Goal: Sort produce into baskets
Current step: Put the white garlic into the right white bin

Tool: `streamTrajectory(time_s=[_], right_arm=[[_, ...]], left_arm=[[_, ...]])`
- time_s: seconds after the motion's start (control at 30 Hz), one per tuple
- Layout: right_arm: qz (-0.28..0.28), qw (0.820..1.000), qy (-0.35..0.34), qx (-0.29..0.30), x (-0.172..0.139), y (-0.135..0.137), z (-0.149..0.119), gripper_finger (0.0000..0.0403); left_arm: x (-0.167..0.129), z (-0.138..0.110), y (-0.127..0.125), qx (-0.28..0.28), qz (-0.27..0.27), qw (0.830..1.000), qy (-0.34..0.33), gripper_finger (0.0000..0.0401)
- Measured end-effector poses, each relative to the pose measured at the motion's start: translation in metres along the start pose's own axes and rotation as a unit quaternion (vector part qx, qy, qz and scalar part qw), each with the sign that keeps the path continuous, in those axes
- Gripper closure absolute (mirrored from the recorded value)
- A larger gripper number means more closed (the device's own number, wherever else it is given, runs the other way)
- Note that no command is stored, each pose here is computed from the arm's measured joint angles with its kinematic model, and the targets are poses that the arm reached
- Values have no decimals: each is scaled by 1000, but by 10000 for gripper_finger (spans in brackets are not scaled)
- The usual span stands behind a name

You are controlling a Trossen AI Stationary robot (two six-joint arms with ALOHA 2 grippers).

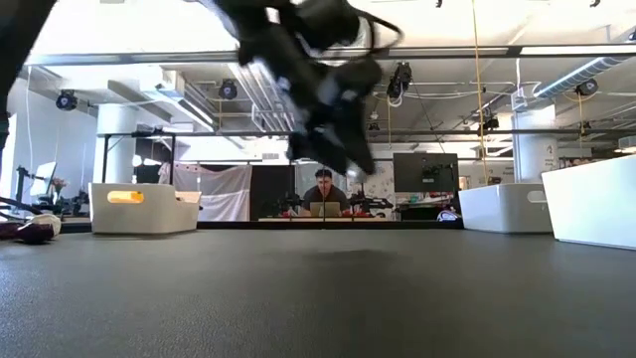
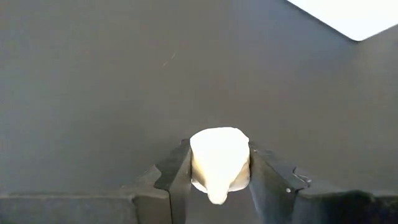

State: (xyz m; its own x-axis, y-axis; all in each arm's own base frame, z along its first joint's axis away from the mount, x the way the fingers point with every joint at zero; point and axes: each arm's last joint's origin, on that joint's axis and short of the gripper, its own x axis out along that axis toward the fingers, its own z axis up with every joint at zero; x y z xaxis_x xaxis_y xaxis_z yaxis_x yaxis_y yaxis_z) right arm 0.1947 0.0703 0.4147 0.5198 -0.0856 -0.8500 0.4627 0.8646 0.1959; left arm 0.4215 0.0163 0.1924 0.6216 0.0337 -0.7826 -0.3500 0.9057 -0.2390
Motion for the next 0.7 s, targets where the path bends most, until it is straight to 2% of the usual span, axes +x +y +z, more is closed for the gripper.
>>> streamTrajectory(time_s=[0.17,0.37,0.53,0.7], right_arm=[[-25,999,40,-2,22,6,-20,188],[-52,996,69,-8,42,4,-32,188],[-59,995,75,-22,56,4,-37,188],[-65,994,82,-42,70,3,-43,179]], left_arm=[[38,8,-5,13,-9,1000,16,280],[71,1,-3,13,-3,999,40,280],[79,-3,-2,3,0,999,45,277],[79,-3,-2,3,5,999,43,237]])
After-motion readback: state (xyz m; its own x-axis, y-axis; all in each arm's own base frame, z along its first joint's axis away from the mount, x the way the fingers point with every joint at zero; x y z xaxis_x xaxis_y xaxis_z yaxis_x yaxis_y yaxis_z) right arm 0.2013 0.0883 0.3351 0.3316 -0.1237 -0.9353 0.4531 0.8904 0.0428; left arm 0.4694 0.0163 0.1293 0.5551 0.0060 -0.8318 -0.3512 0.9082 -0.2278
